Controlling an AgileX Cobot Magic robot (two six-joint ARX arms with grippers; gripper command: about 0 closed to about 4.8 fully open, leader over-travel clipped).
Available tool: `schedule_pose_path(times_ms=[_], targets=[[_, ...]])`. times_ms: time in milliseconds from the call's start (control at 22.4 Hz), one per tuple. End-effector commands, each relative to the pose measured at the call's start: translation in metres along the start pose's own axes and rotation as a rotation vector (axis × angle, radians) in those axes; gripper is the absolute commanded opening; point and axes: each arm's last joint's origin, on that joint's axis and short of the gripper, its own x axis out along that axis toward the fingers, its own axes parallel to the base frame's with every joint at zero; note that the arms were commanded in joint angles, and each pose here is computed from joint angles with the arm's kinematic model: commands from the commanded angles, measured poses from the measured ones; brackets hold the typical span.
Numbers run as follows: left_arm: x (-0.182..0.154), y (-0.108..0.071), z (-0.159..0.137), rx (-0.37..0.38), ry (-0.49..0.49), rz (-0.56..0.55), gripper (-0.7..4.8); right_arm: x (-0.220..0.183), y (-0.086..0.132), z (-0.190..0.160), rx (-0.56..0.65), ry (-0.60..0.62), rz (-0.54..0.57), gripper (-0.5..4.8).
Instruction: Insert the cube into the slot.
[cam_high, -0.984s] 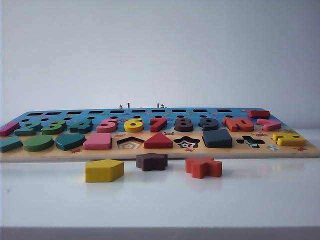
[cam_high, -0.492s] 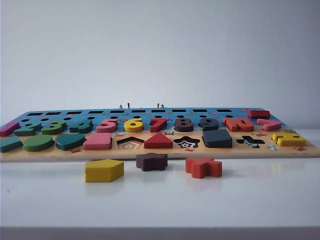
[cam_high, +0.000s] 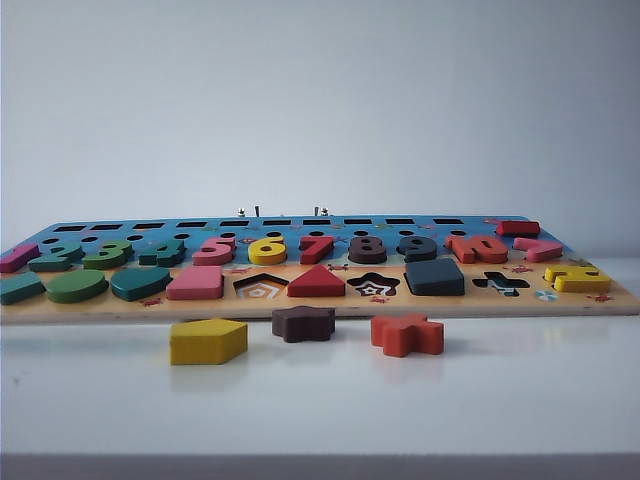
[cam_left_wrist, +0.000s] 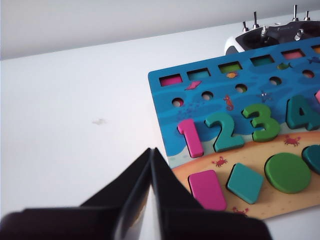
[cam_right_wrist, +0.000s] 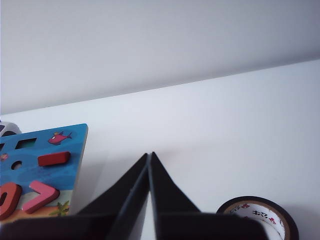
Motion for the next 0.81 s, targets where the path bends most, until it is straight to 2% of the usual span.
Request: schedule_pose_path(times_ms=[45, 313, 805], targets=[[0.004, 0.000, -0.005, 0.008, -0.009, 0.005, 0.17, 0.000, 0.000, 0.001, 0.014, -0.010, -0.004, -0.03], [0.010, -0.002, -0.022, 0.007, 0.041, -0.001, 0.17, 0.000, 0.000, 0.001, 0.009, -0.007, -0.005, 0.00], [0.010, -0.002, -0.022, 0.006, 0.034, -0.001, 0.17, 0.000, 0.000, 0.001, 0.039, -0.007, -0.003, 0.00]])
